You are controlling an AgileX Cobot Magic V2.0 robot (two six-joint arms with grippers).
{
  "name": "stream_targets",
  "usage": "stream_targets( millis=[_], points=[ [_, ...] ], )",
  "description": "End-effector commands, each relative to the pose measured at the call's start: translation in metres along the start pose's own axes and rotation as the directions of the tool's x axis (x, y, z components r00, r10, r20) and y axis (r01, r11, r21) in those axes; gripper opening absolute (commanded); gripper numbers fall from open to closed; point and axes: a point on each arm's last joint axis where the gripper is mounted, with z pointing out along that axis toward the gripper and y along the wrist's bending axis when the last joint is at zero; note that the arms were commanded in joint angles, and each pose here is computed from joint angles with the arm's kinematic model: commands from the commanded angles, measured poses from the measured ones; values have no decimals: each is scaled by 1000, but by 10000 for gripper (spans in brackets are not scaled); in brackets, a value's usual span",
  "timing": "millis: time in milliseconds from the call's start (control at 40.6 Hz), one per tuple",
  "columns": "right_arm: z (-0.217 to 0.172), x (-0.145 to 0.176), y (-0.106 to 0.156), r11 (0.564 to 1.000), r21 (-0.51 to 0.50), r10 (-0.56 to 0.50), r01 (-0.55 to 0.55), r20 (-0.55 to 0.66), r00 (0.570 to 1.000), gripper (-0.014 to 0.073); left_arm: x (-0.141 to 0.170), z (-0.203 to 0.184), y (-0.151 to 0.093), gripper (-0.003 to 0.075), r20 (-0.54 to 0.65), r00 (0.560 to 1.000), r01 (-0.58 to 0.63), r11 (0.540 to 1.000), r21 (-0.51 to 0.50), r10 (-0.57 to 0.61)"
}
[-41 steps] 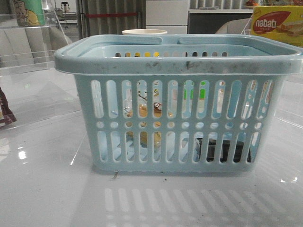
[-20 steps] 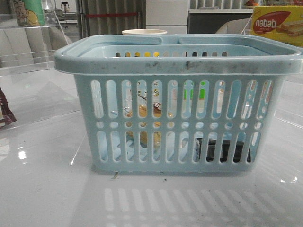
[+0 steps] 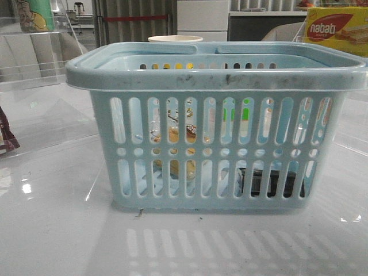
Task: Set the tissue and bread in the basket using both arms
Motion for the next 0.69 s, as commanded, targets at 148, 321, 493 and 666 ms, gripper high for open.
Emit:
stream_targets(
  millis=[148,321,493,666],
  points=[
    [-7,-12,-2,1000,18,-11,9,88,996,22,-13,-5,1,91,95,995,11,1000,-9,-10],
    [-7,-12,-2,1000,18,-11,9,88,996,22,-13,-5,1,91,95,995,11,1000,-9,-10],
    [-7,-12,-2,1000,18,-11,9,88,996,22,-13,-5,1,91,95,995,11,1000,-9,-10],
    [-7,-12,-2,1000,18,-11,9,88,996,22,-13,-5,1,91,95,995,11,1000,-9,-10]
  ],
)
